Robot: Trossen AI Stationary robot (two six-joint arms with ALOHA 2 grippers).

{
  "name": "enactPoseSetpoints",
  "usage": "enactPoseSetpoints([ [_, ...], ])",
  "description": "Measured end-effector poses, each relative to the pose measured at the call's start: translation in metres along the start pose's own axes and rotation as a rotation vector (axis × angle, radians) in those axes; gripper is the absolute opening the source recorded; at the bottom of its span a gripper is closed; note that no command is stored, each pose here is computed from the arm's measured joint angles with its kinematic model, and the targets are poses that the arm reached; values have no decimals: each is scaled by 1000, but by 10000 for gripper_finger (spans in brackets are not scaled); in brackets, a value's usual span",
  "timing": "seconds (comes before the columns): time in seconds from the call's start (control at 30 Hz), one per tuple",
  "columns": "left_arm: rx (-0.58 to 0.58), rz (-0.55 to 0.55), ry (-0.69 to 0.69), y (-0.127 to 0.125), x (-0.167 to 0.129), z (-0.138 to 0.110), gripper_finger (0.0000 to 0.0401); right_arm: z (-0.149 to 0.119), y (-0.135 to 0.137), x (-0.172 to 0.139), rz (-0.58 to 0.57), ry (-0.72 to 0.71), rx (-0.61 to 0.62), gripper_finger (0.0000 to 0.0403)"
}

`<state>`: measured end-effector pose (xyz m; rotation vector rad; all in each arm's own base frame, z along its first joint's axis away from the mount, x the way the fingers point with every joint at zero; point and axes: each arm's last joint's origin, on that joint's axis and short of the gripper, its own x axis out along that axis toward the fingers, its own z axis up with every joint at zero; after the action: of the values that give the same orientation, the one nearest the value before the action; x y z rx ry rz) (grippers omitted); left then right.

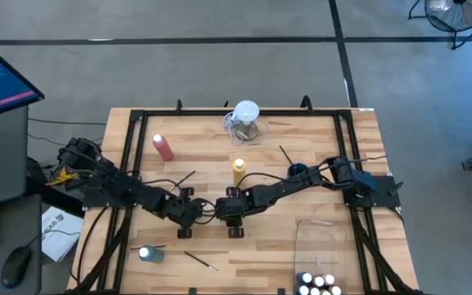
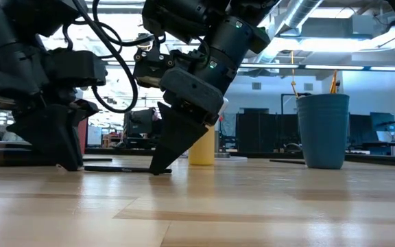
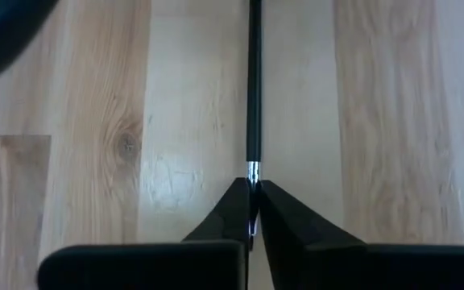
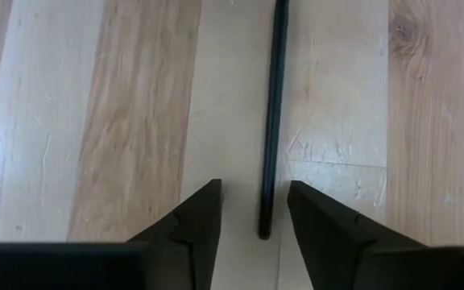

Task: Pick & Place Paint Supplies
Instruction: Put the black silver paintbrush into the blue cup

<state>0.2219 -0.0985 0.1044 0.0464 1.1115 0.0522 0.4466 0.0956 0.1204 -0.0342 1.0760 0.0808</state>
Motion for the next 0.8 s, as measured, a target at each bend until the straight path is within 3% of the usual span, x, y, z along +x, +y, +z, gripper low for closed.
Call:
enactPoseSetpoints([
  [0.4,-21,-86,-34,1,-23,1,0,2,0,0,4,-19,1,168],
  [0.8,-29,-71,-71,1,-25,5,0,2,1,1,5,-28,1,164],
])
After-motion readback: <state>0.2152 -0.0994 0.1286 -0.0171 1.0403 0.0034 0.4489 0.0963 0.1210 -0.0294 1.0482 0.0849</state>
